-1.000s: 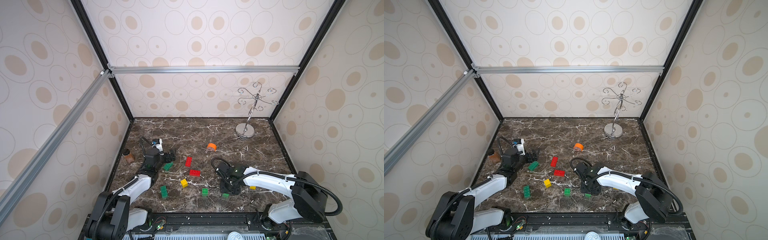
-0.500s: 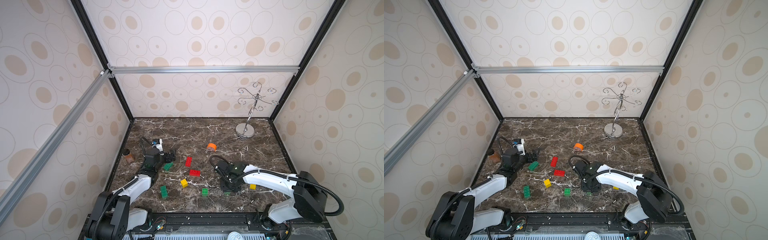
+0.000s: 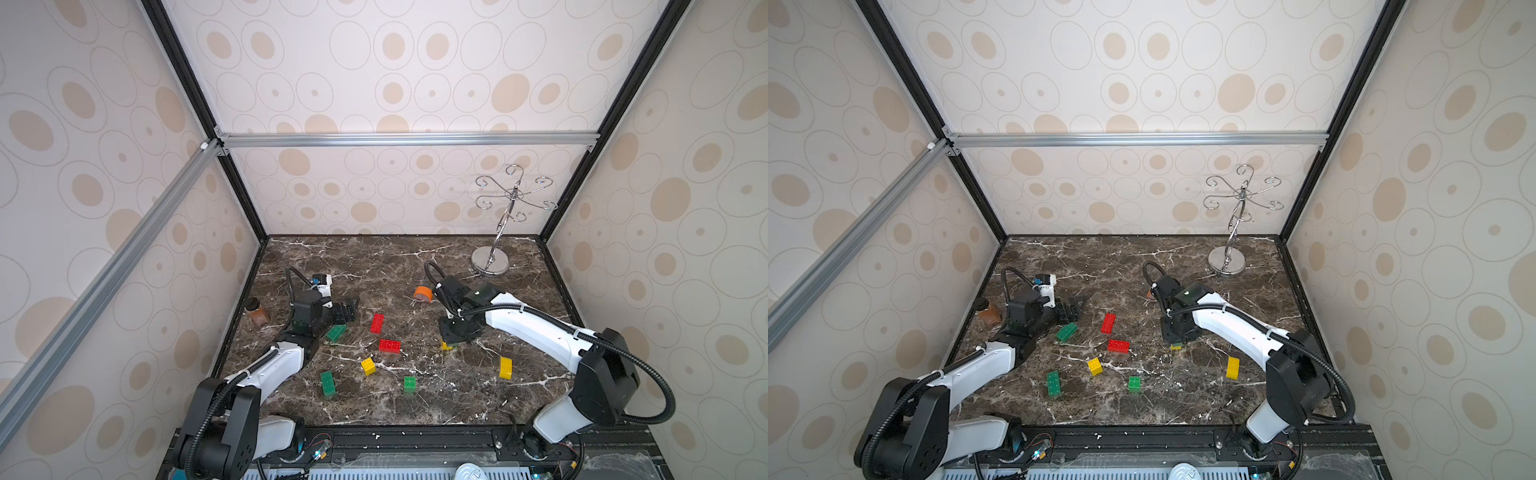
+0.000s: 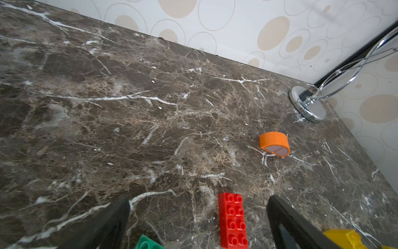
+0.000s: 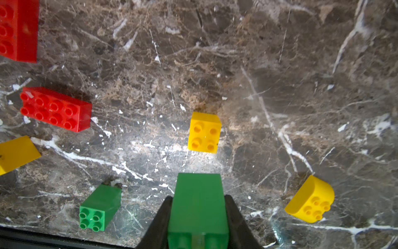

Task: Assemble an ice cream with lego
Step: Pick up the lego brick from the center of the board, then assemble the lego brick with the lego brick.

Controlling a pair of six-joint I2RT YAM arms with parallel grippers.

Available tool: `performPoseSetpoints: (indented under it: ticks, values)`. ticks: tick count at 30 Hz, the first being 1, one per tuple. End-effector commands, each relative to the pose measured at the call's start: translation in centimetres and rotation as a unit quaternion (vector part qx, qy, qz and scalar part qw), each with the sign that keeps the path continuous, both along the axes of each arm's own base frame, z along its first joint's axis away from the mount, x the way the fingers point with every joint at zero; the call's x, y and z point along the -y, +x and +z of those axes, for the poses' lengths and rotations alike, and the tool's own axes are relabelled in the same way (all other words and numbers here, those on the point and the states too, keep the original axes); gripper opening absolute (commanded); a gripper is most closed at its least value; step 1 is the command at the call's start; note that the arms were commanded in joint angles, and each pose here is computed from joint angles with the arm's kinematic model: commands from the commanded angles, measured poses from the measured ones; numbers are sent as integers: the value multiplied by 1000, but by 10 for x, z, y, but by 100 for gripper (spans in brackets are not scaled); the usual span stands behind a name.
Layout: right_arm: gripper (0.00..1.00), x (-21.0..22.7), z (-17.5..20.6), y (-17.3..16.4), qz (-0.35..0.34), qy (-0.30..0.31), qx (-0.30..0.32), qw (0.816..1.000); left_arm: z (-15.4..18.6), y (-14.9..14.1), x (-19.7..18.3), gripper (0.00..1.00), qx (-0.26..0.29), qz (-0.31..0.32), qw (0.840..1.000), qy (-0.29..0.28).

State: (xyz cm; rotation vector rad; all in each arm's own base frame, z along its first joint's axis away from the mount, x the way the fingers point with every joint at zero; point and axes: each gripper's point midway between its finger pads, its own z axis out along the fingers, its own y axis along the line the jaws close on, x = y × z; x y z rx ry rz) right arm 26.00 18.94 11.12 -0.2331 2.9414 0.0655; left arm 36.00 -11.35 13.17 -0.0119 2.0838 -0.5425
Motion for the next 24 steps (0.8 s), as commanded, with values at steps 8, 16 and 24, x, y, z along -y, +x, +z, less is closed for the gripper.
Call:
performPoseSetpoints:
  ticks: [8, 16, 24]
  values:
    - [9, 2, -13, 16, 28, -10, -32, 999, -4, -16, 31, 100, -53, -95, 994, -25]
    - [7, 2, -24, 17, 12, -11, -43, 999, -9, -24, 33, 100, -69, -118, 991, -7]
    - [3, 4, -30, 19, -16, -6, -53, 998, -11, -25, 31, 100, -72, -117, 990, 3]
